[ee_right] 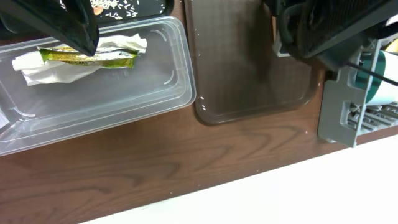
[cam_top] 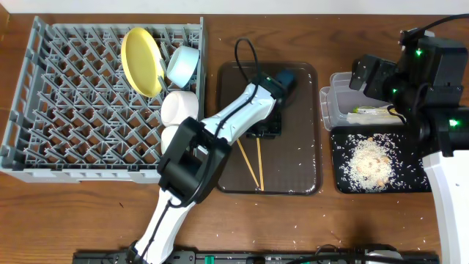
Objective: Sort waste into correct bins and load items into the dishwasher
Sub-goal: 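Pinch one wooden chopstick with left gripper and lift it, then carry chopstick into rack beside yellow plate and release, then return left gripper to tray and pinch second chopstick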
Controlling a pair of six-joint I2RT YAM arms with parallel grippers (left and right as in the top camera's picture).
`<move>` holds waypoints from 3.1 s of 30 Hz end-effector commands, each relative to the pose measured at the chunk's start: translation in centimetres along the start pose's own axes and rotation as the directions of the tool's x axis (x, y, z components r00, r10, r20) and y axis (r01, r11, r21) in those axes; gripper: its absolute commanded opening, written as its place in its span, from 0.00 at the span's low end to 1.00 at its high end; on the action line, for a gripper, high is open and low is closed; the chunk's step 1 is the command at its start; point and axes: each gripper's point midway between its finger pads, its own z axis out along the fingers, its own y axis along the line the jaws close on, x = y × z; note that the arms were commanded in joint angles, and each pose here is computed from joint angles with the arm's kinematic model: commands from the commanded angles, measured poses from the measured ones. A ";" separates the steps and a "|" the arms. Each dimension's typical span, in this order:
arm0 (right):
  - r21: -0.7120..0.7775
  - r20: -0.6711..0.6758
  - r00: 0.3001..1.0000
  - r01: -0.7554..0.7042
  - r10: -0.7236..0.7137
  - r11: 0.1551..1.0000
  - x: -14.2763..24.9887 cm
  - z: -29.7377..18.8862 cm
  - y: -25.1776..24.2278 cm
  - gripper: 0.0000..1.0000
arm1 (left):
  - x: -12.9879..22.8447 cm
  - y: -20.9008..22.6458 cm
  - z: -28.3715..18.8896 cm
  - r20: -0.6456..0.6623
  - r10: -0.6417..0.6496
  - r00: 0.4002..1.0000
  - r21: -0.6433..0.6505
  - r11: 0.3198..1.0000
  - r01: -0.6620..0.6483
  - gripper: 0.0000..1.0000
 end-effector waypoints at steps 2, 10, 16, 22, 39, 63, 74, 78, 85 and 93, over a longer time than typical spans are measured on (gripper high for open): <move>0.016 0.009 1.000 -0.010 0.010 1.000 -0.3 0.0 -0.4 0.99 | -0.3 0.0 0.5 0.001 -0.036 0.999 -0.004 0.999 0.036 0.26; 0.016 0.009 1.000 -0.010 0.010 1.000 -0.3 0.0 -0.4 0.99 | -0.2 -0.5 1.7 0.000 -0.063 0.998 0.034 0.997 0.063 0.08; 0.016 0.009 1.000 -0.010 0.010 1.000 -0.3 0.0 -0.4 0.99 | -0.6 -0.8 1.2 0.016 -0.061 0.998 0.048 0.997 0.060 0.08; 0.016 0.009 1.000 -0.010 0.010 1.000 -0.3 0.0 -0.4 0.99 | -1.7 -1.6 -3.3 0.081 0.045 0.996 0.105 0.993 -0.054 0.07; 0.016 0.009 1.000 -0.010 0.010 1.000 -0.3 0.0 -0.4 0.99 | -1.9 18.3 -21.4 0.294 0.087 0.952 -0.113 0.992 -0.056 0.08; 0.016 0.009 1.000 -0.010 0.010 1.000 -0.3 0.0 -0.4 0.99 | -5.0 28.9 -13.4 0.134 0.105 0.985 -0.219 0.973 -0.074 0.41; 0.016 0.009 1.000 -0.010 0.010 1.000 -0.3 0.0 -0.4 0.99 | -4.8 25.9 -15.4 0.179 -0.016 0.984 -0.120 0.992 0.038 0.46; 0.016 0.009 1.000 -0.010 0.010 1.000 -0.3 0.0 -0.4 0.99 | -4.7 19.2 -16.3 0.203 -0.064 0.977 0.072 0.996 0.050 0.41; 0.016 0.009 1.000 -0.010 0.010 1.000 -0.3 0.0 -0.4 0.99 | -3.7 10.6 -14.3 0.214 -0.193 0.958 0.102 0.979 0.175 0.37; 0.016 0.009 1.000 -0.010 0.010 1.000 -0.3 0.0 -0.4 0.99 | -1.7 8.2 -10.3 0.251 -0.282 0.926 0.016 0.958 0.288 0.37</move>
